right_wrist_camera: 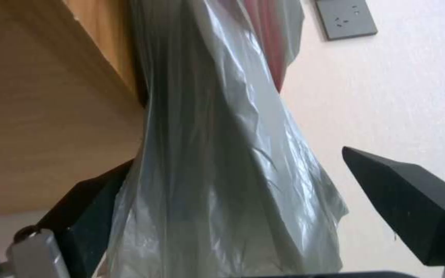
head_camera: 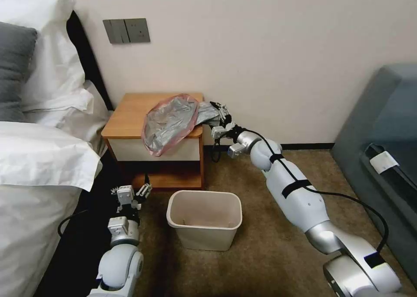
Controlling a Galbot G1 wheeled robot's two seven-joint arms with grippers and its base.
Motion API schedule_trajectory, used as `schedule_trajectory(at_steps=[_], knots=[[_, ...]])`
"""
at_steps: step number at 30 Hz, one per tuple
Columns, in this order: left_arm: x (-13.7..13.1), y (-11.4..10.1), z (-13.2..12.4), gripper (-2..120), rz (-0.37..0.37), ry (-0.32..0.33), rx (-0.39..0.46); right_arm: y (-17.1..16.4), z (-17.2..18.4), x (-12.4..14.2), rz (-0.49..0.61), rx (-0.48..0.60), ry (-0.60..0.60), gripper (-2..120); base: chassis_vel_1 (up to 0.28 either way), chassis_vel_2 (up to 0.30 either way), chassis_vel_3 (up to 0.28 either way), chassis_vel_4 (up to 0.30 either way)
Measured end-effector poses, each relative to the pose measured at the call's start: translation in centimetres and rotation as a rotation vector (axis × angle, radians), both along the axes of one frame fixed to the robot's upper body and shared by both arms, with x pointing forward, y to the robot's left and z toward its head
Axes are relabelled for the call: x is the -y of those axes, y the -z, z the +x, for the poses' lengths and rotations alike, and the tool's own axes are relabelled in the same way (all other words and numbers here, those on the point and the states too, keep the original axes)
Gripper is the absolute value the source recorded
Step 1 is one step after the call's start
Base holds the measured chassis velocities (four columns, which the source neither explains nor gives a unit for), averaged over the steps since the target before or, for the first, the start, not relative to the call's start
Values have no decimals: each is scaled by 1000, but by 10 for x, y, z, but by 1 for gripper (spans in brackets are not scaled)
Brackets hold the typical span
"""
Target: Pick up the garbage bag from the table and place it over the trash can.
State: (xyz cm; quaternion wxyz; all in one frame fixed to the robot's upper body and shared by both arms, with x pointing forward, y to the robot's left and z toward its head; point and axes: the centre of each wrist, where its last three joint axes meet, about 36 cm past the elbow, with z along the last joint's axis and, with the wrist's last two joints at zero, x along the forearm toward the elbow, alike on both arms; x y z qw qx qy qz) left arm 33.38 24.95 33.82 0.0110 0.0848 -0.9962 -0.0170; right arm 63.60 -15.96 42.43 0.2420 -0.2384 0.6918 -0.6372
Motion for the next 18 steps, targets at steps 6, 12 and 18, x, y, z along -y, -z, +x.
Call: schedule_trajectory(at_steps=[6,12,18], knots=[[-4,-3,0,84,9,-6,8,4,0,4,-4,-11,-2,84,0,0,0,0],[-4,-6,0,83,9,-6,15,8,-3,3,4,-19,2,61,0,0,0,0],[-8,-5,-2,84,23,-4,13,11,-3,6,-6,-22,2,36,0,0,0,0]])
